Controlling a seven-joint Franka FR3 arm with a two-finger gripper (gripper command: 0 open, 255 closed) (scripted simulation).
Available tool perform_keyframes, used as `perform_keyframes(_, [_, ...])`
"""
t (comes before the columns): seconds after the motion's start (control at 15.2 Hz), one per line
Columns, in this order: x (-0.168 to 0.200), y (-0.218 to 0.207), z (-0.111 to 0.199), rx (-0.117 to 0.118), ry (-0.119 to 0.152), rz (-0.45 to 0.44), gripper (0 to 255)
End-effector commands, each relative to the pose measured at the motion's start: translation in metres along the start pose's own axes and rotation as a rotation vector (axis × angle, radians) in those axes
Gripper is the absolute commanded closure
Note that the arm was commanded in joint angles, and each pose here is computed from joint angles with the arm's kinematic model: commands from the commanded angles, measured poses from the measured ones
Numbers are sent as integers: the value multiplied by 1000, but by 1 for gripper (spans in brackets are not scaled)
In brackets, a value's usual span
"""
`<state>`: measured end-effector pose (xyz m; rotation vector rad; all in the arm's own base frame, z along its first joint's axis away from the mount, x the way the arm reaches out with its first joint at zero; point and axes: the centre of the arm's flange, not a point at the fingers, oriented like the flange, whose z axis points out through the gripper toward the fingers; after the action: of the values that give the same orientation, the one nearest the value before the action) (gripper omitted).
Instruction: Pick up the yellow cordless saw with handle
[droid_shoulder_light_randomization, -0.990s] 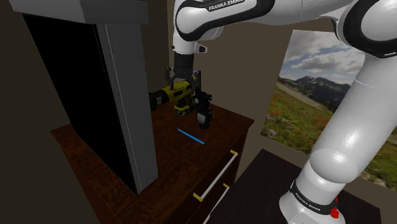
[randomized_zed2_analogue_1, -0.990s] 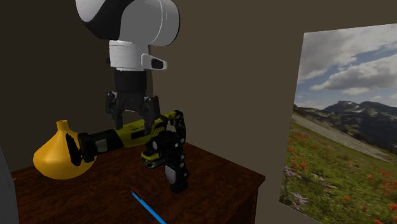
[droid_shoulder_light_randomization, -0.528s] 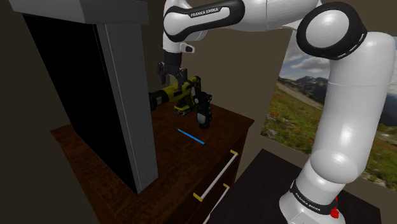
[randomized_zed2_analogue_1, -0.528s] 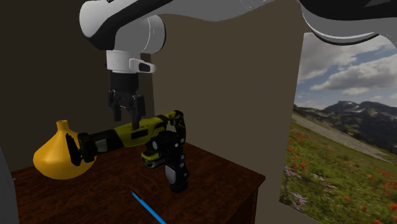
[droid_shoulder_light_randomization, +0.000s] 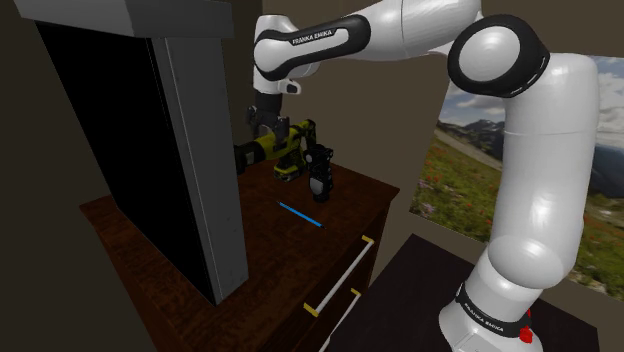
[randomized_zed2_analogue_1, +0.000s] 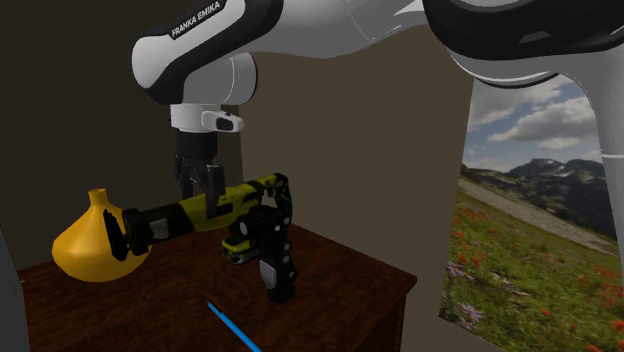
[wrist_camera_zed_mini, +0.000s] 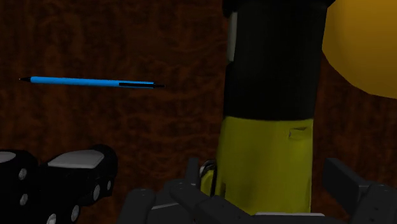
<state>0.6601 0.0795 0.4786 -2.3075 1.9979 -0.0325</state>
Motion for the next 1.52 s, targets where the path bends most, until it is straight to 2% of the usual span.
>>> perform_keyframes(0.0, [1, 0, 9, 0, 0, 0, 0])
perform_keyframes(0.07, [1, 0, 9, 0, 0, 0, 0])
perform_keyframes(0.13, [1, 1, 8, 0, 0, 0, 255])
perform_keyframes(0.73, [1, 0, 9, 0, 0, 0, 255])
perform_keyframes(1.45, [-2, -4, -49, 0, 0, 0, 255])
